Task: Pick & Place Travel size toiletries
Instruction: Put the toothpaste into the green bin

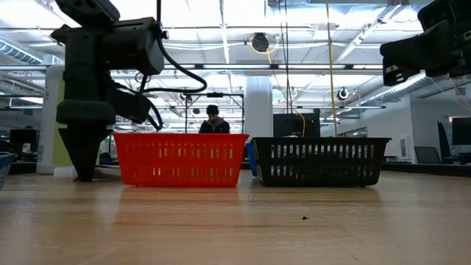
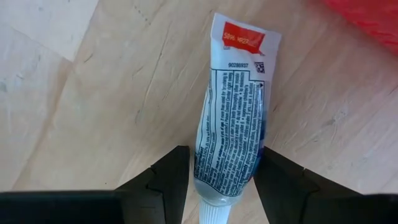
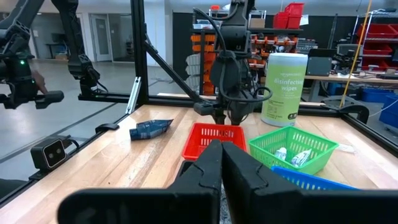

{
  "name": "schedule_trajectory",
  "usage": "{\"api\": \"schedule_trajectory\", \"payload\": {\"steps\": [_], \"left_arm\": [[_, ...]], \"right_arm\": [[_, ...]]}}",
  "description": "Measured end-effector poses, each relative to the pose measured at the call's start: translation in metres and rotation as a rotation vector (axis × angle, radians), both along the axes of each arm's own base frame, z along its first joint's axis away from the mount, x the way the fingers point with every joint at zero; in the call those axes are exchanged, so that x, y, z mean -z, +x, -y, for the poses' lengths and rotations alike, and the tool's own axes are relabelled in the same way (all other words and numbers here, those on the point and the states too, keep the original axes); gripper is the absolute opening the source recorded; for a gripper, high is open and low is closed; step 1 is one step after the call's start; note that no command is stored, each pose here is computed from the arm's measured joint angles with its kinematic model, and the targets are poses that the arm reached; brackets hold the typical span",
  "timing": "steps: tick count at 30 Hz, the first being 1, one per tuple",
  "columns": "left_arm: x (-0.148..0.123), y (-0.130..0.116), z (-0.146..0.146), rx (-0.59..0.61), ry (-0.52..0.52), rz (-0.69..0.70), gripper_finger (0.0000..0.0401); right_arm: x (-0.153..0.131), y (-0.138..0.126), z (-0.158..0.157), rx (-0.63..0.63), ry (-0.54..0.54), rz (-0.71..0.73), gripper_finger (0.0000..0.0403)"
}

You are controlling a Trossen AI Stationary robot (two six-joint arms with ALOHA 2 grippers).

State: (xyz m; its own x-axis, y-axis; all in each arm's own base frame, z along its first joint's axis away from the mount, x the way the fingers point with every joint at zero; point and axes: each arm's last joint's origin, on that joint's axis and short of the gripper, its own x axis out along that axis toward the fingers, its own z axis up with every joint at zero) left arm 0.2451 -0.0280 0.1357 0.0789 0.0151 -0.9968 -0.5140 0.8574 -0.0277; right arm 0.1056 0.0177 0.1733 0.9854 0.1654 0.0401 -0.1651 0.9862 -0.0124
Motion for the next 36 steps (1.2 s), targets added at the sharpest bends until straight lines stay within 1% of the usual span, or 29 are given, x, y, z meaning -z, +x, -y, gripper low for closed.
{"api": "schedule_trajectory", "payload": {"steps": [6, 9, 18, 20, 22, 30, 32, 36], "left_arm": [[0.0, 0.0, 0.006, 0.045, 0.042, 0.017, 0.0172], [0.0, 0.0, 0.009, 0.043, 0.074, 0.026, 0.0172], [0.0, 0.0, 0.011, 0.034, 0.086, 0.03, 0.0169], [0.0, 0.0, 0.011, 0.034, 0.079, 0.031, 0.0155], [0.0, 0.0, 0.011, 0.031, 0.075, 0.032, 0.0132], [-0.001, -0.002, 0.011, 0.042, 0.062, 0.012, 0.0016], [-0.003, -0.004, 0.011, 0.043, 0.058, 0.007, 0.0009], [-0.007, -0.01, 0.01, 0.017, 0.066, -0.015, 0.0022]], "right_arm": [[0.0, 0.0, 0.0, 0.0, 0.0, 0.0, 0.0], [0.0, 0.0, 0.0, 0.0, 0.0, 0.0, 0.0], [0.0, 0.0, 0.0, 0.0, 0.0, 0.0, 0.0], [0.0, 0.0, 0.0, 0.0, 0.0, 0.0, 0.0], [0.0, 0.0, 0.0, 0.0, 0.0, 0.0, 0.0], [0.0, 0.0, 0.0, 0.0, 0.0, 0.0, 0.0], [0.0, 0.0, 0.0, 0.0, 0.0, -0.001, 0.0], [0.0, 0.0, 0.0, 0.0, 0.0, -0.001, 0.0]]}}
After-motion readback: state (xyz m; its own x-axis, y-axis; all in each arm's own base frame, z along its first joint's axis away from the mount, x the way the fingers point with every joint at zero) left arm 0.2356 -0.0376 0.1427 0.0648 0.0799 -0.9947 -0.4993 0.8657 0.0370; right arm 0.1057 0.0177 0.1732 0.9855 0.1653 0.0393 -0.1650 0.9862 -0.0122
